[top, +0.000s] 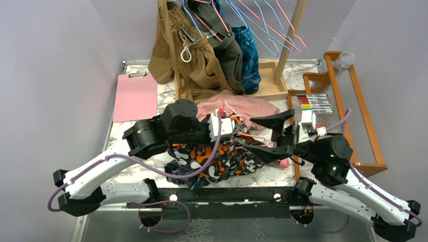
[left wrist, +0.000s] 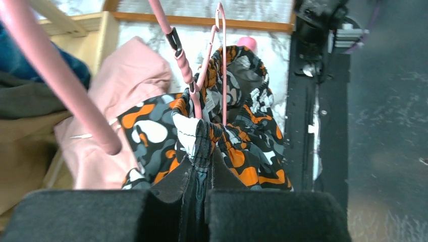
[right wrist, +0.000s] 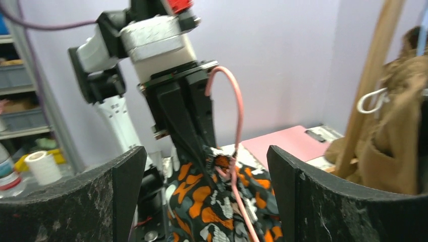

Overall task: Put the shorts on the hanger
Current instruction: Hang the shorts on the hanger.

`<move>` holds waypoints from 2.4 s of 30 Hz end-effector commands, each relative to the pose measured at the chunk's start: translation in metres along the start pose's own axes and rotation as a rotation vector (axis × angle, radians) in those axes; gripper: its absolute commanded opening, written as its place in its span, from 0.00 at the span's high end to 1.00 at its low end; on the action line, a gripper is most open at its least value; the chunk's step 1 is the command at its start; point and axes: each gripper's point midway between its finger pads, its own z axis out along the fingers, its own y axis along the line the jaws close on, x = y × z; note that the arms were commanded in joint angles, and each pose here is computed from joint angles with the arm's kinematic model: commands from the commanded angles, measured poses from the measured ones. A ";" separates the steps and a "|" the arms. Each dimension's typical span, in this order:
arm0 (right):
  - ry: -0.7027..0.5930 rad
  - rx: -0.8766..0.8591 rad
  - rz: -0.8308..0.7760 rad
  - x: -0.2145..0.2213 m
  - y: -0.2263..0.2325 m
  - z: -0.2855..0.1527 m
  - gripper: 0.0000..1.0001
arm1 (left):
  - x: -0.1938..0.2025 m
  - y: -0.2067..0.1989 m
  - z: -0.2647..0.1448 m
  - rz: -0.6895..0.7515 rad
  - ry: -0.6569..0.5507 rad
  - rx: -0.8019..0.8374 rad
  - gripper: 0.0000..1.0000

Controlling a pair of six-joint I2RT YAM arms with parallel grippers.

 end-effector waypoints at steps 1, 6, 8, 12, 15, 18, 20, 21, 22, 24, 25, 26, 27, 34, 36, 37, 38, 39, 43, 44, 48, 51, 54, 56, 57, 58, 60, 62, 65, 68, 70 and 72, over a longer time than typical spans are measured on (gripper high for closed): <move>0.022 0.203 -0.029 -0.024 -0.031 -0.006 0.06 | -0.024 0.029 -0.034 0.012 -0.128 -0.220 1.00; 0.004 0.424 -0.014 -0.042 -0.063 -0.023 0.00 | -0.027 0.041 -0.073 -0.017 -0.248 -0.386 1.00; 0.003 0.512 0.012 -0.038 -0.076 -0.032 0.00 | -0.033 0.042 -0.091 -0.023 -0.322 -0.429 1.00; 0.040 0.579 0.055 -0.020 -0.085 -0.040 0.00 | -0.043 0.041 -0.126 -0.038 -0.448 -0.494 1.00; 0.066 0.555 0.069 -0.004 -0.081 -0.041 0.00 | -0.047 0.040 -0.139 -0.040 -0.478 -0.514 1.00; 0.082 0.549 0.093 0.012 -0.081 -0.042 0.00 | -0.051 0.040 -0.145 -0.041 -0.487 -0.519 1.00; 0.103 0.567 0.115 0.022 -0.083 -0.044 0.00 | -0.051 0.041 -0.146 -0.041 -0.484 -0.521 1.00; 0.118 0.585 0.127 0.028 -0.085 -0.046 0.00 | -0.051 0.041 -0.145 -0.042 -0.481 -0.524 1.00; 0.132 0.611 0.143 0.034 -0.088 -0.048 0.00 | -0.050 0.042 -0.145 -0.043 -0.479 -0.524 1.00; 0.166 0.683 0.189 0.045 -0.096 -0.054 0.00 | -0.048 0.042 -0.142 -0.047 -0.470 -0.523 1.00; 0.190 0.711 0.215 0.051 -0.098 -0.056 0.00 | -0.045 0.042 -0.139 -0.048 -0.463 -0.525 1.00; 0.218 0.737 0.240 0.056 -0.099 -0.058 0.00 | -0.043 0.043 -0.137 -0.051 -0.456 -0.525 1.00; 0.252 0.766 0.263 0.063 -0.101 -0.061 0.00 | -0.041 0.043 -0.134 -0.057 -0.448 -0.525 1.00; 0.424 0.921 0.410 0.096 -0.100 -0.083 0.00 | -0.031 0.047 -0.127 -0.088 -0.434 -0.546 1.00; 0.425 0.896 0.430 0.099 -0.095 -0.082 0.02 | -0.029 0.047 -0.125 -0.089 -0.435 -0.546 1.00; 0.416 0.880 0.436 0.098 -0.094 -0.079 0.04 | -0.029 0.047 -0.124 -0.088 -0.433 -0.546 1.00; 0.412 0.866 0.441 0.099 -0.092 -0.077 0.06 | -0.028 0.048 -0.124 -0.088 -0.431 -0.547 1.00; 0.407 0.853 0.443 0.098 -0.092 -0.074 0.09 | -0.027 0.048 -0.122 -0.087 -0.429 -0.546 1.00; 0.426 0.869 0.445 0.104 -0.096 -0.068 0.21 | -0.026 0.047 -0.120 -0.087 -0.427 -0.543 1.00; 0.438 0.884 0.447 0.107 -0.098 -0.067 0.25 | -0.026 0.047 -0.120 -0.086 -0.428 -0.542 1.00; 0.484 0.928 0.454 0.119 -0.103 -0.065 0.33 | -0.026 0.046 -0.119 -0.087 -0.431 -0.533 1.00; 0.493 0.931 0.459 0.124 -0.104 -0.063 0.38 | -0.026 0.044 -0.120 -0.087 -0.435 -0.529 1.00; 0.490 0.931 0.459 0.126 -0.105 -0.061 0.49 | -0.025 0.044 -0.121 -0.087 -0.438 -0.528 1.00; 0.493 0.936 0.456 0.127 -0.106 -0.061 0.58 | -0.025 0.043 -0.122 -0.087 -0.441 -0.527 1.00; 0.496 0.941 0.453 0.128 -0.107 -0.062 0.62 | -0.024 0.043 -0.122 -0.087 -0.441 -0.527 1.00; 0.500 0.945 0.450 0.129 -0.108 -0.063 0.66 | -0.024 0.043 -0.122 -0.087 -0.442 -0.527 1.00; 0.503 0.953 0.444 0.130 -0.108 -0.065 0.77 | -0.023 0.042 -0.123 -0.087 -0.443 -0.527 1.00; 0.506 0.966 0.434 0.130 -0.110 -0.067 0.92 | -0.022 0.041 -0.123 -0.090 -0.445 -0.525 1.00; 0.508 0.998 0.393 0.123 -0.116 -0.071 0.99 | -0.024 0.038 -0.125 -0.084 -0.458 -0.510 1.00; 0.503 1.047 0.301 0.103 -0.128 -0.075 0.99 | -0.028 0.030 -0.129 -0.068 -0.483 -0.476 1.00; 0.508 1.080 0.245 0.090 -0.134 -0.078 0.99 | -0.031 0.023 -0.131 -0.055 -0.503 -0.439 1.00; 0.519 1.105 0.202 0.081 -0.139 -0.081 0.99 | -0.033 0.016 -0.132 -0.046 -0.518 -0.405 1.00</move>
